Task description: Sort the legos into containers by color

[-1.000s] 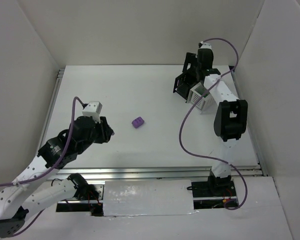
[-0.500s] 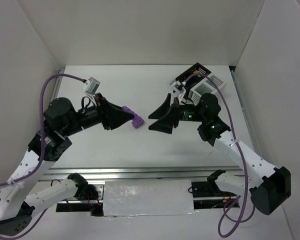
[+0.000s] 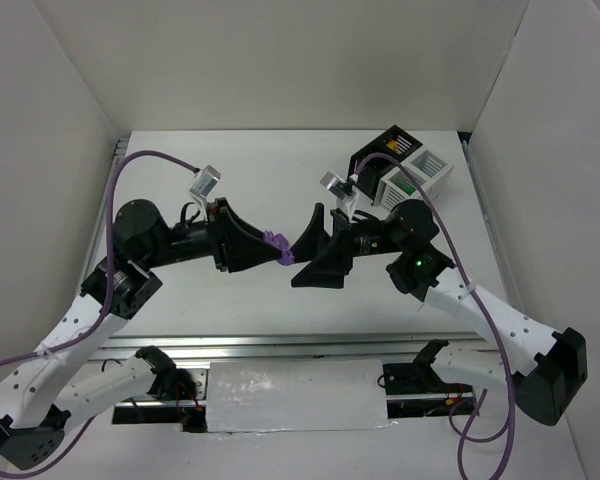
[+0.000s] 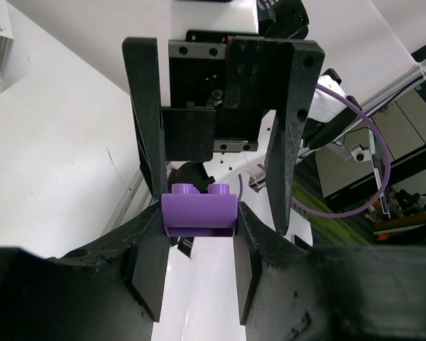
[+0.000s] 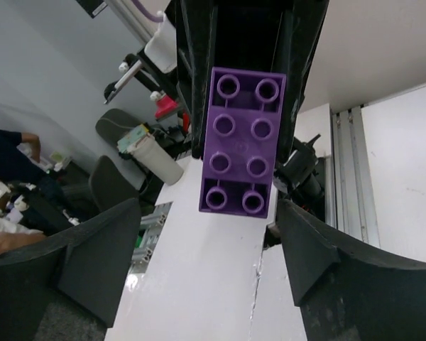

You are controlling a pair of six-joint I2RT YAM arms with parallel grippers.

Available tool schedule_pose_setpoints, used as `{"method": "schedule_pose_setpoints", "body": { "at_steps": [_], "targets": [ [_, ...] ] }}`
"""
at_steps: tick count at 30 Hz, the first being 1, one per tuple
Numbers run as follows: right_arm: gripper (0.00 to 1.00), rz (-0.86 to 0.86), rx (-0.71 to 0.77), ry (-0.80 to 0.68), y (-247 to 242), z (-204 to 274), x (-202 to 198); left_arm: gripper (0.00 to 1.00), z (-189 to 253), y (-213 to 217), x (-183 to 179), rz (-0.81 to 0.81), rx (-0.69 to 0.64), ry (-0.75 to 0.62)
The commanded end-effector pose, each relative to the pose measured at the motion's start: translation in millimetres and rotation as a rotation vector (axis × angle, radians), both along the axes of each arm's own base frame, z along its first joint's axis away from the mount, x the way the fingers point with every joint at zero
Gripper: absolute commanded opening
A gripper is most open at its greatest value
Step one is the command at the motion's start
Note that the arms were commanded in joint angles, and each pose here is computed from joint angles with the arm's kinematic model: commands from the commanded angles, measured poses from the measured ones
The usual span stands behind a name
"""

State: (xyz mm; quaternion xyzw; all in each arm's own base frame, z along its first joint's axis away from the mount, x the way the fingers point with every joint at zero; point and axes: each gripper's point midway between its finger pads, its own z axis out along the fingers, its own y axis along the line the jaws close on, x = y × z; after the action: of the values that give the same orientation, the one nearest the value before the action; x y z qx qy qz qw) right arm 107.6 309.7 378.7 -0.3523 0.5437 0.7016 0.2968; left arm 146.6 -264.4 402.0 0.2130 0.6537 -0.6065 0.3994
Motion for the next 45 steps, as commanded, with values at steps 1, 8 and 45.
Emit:
{"method": "schedule_pose_setpoints", "body": {
  "at_steps": [1,8,45],
  "targets": [
    [0.83,-0.053,0.040,-0.023,4.9,20.9,9.8,0.00,15.2,1.5,-8.1,-0.031,-0.043,-0.047],
    [0.56,-0.033,0.037,-0.014,15.0,27.9,17.9,0.00,5.8,-3.0,-9.3,-0.071,-0.034,-0.018],
    [0.00,-1.695,-1.097,0.212,-247.7,-166.3,419.7,1.00,-152.9,131.0,92.5,0.937,0.633,0.292]
  ]
}}
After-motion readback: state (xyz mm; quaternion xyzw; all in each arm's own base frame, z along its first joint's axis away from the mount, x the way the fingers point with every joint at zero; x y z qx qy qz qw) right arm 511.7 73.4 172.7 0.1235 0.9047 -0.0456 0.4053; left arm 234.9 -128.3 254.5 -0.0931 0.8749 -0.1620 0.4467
